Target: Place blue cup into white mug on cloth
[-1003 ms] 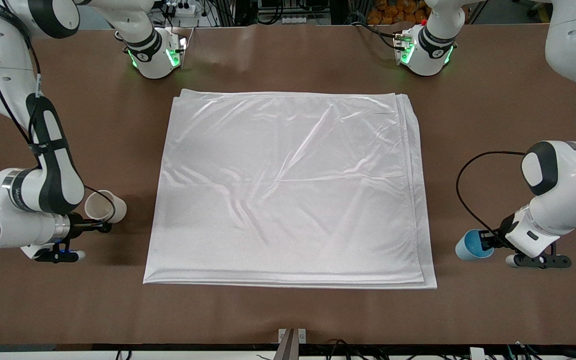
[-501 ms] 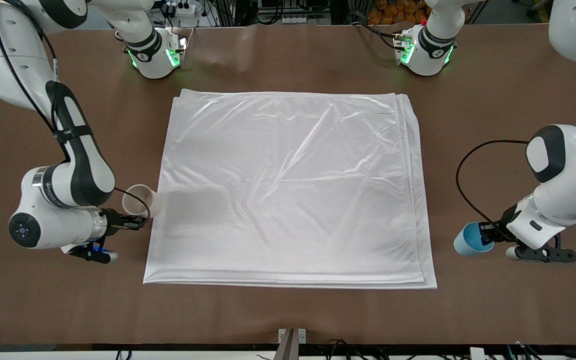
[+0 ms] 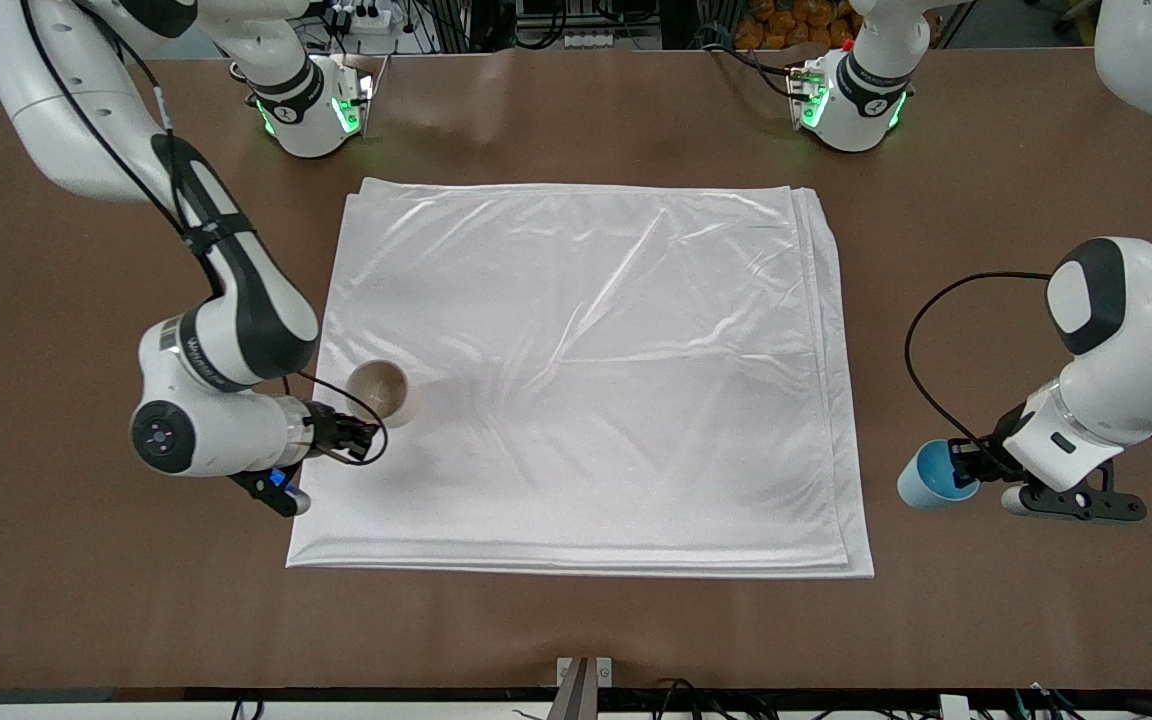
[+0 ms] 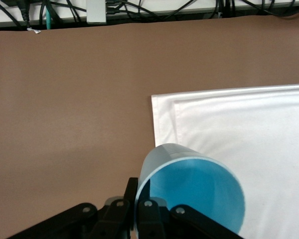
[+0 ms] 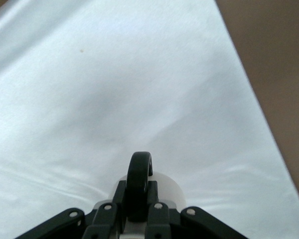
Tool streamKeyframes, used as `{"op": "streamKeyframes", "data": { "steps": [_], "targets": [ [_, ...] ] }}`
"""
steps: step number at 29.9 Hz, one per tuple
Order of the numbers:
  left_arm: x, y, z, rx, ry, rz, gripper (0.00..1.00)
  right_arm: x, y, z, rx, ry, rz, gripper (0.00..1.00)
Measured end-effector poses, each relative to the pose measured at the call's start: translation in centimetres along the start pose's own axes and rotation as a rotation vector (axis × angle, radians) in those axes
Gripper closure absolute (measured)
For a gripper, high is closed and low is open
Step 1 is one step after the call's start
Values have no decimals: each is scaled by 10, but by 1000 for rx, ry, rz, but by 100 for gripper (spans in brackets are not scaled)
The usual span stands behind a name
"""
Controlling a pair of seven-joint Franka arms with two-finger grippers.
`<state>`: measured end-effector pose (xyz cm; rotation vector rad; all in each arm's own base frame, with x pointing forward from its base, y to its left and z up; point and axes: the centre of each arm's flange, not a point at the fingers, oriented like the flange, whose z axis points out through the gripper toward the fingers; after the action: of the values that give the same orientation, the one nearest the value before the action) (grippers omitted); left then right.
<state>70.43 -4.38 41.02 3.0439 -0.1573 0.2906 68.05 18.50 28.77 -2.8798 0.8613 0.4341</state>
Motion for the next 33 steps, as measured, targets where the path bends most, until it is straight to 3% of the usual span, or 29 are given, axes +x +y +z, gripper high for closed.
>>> {"op": "streamKeyframes", "data": {
  "steps": [10, 17, 25, 33],
  "targets": [
    [1, 21, -9, -16, 11, 28, 96, -100, -86, 27, 16, 37, 177, 81],
    [-1, 25, -14, -16, 2, 26, 96, -151, -126, 38, 84, 62, 305, 81],
    [-3, 47, -23, -30, -11, -12, 96, -176, -147, 57, 152, 67, 364, 81],
    [-6, 82, -31, -58, -20, -75, 96, -175, -149, 96, 130, 57, 368, 81]
  ]
}}
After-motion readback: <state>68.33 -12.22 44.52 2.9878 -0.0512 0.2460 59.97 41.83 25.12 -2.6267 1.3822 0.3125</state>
